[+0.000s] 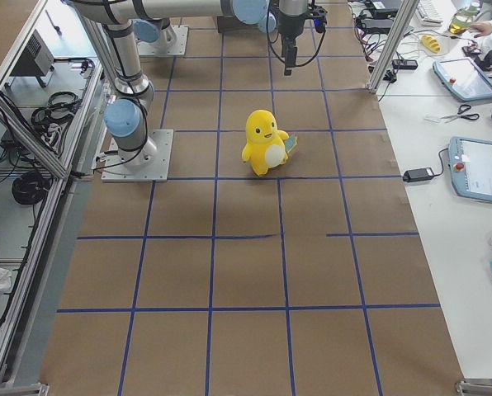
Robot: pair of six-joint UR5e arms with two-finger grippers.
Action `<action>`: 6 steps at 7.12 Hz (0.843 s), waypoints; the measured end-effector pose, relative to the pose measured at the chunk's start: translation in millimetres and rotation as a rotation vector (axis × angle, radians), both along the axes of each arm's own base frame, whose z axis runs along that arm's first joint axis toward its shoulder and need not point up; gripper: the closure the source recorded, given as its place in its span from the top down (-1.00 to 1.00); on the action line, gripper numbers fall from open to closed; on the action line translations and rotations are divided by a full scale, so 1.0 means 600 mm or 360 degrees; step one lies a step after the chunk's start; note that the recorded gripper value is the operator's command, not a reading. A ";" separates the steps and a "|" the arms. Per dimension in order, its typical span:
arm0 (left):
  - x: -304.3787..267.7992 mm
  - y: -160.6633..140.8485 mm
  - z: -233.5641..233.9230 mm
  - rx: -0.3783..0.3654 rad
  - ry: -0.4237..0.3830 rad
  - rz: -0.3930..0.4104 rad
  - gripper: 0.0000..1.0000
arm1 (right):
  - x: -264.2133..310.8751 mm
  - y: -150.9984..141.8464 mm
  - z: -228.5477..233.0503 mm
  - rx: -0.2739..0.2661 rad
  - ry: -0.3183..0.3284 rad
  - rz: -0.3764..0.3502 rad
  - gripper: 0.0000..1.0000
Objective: Pull drawer sideways
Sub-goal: 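Close the left gripper around the white bar handle, then pull the handle with the left gripper, sliding the drawer out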
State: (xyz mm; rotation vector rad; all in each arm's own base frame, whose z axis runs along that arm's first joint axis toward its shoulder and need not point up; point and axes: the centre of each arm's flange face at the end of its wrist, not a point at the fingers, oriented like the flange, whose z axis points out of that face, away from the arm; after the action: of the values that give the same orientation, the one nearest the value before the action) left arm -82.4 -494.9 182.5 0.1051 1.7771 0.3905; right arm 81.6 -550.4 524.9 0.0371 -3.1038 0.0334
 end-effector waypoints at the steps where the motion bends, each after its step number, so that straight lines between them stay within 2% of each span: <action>1: -0.006 0.001 0.000 0.0004 -0.0001 -0.0013 -0.84 | 0.000 0.000 0.000 0.0000 0.0000 0.0000 1.00; 6: -0.051 0.002 0.007 -0.0014 0.0000 -0.0100 -0.84 | 0.000 0.000 0.000 0.0000 0.0000 0.0000 1.00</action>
State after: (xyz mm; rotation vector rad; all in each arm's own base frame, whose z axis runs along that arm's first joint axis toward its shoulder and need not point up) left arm -113.2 -493.5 187.0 0.1542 1.7709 0.3374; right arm 81.6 -550.4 524.9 0.0371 -3.1037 0.0335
